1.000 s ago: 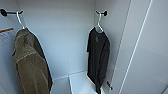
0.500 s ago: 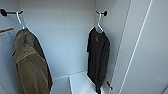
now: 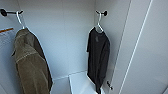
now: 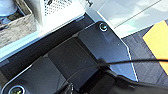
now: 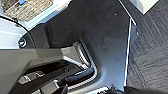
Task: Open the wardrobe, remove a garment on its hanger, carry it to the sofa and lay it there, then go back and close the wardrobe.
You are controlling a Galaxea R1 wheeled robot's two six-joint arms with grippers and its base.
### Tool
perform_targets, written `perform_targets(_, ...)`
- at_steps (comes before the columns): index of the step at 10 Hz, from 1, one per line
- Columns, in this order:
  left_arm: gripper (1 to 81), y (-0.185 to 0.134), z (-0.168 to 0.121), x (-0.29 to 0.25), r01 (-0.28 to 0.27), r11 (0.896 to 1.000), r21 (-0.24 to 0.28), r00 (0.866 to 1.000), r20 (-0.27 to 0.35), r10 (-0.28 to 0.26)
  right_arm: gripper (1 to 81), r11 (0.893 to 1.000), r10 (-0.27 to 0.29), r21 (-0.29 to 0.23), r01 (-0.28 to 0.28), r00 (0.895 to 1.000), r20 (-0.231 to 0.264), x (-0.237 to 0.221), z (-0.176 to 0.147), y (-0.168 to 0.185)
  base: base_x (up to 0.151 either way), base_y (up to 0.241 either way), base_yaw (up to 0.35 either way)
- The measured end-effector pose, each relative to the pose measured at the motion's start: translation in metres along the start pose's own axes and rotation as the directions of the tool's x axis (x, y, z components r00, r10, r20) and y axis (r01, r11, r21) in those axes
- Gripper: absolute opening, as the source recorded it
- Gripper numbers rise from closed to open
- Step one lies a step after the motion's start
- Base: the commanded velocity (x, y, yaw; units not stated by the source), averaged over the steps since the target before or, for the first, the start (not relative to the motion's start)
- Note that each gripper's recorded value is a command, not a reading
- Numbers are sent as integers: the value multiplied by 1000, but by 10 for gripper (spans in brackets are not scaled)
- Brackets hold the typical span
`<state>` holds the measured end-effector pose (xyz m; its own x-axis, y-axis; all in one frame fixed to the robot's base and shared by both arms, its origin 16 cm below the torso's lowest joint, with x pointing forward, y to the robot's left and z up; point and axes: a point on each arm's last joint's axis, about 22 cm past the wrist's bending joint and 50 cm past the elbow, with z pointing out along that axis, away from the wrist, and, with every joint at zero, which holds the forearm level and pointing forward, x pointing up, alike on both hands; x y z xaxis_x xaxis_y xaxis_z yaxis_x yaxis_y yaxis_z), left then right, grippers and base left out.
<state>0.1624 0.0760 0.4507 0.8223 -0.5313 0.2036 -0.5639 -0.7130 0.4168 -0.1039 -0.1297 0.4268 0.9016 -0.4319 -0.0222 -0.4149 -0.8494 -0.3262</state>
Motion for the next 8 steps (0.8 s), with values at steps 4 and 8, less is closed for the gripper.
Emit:
perform_targets(4,811,-6,-30,132,-86,996,-27,993,-85,83,811,1000,0,-3,0,1000,0,1,0,2,0,0,0)
perform_targets(8,811,1,-64,205,-98,993,-62,989,-115,91,811,1000,0,-9,0,1000,0,1,-1,6,0,0,0)
